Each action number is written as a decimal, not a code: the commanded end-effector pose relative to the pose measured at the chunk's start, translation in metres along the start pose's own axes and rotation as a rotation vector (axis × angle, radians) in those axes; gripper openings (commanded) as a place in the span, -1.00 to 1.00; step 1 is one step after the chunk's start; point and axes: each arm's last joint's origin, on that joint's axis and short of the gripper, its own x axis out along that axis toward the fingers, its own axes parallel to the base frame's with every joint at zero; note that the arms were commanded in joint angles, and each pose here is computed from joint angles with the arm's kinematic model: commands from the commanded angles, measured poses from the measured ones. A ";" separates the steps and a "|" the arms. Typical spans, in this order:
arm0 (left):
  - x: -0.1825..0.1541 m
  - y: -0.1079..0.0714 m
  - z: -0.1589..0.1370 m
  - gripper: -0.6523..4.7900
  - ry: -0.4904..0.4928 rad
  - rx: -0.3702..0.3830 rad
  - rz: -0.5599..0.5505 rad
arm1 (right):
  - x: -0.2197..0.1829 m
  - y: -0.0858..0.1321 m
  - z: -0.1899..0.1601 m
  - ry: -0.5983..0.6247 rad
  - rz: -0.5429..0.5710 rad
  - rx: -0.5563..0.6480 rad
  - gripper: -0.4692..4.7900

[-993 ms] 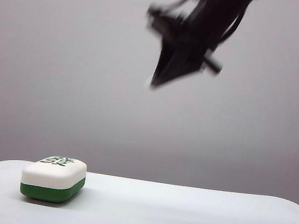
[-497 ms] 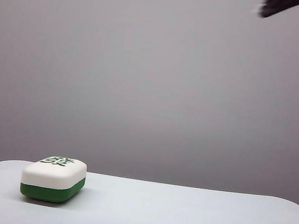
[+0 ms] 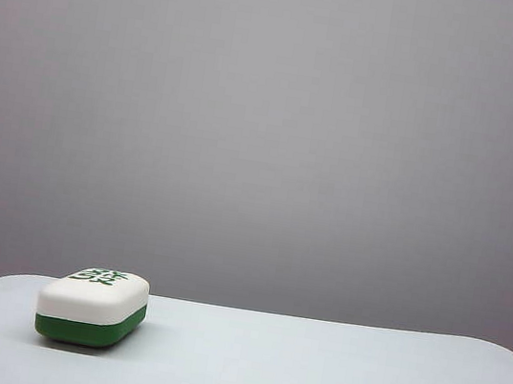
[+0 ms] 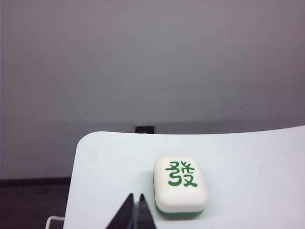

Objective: Move the foam mahjong from the right side of the table to the left side of the table.

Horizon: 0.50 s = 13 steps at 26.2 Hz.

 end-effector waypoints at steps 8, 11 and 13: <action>-0.010 0.000 -0.020 -0.78 -0.126 0.048 -0.015 | -0.023 -0.007 -0.025 -0.226 -0.079 0.049 -0.84; -0.015 0.000 -0.028 -0.78 -0.077 0.048 -0.013 | -0.028 -0.009 -0.023 -0.290 -0.136 0.126 -0.84; -0.013 0.000 -0.032 -0.78 -0.039 0.056 -0.013 | -0.027 -0.009 -0.024 -0.290 -0.137 0.113 -0.84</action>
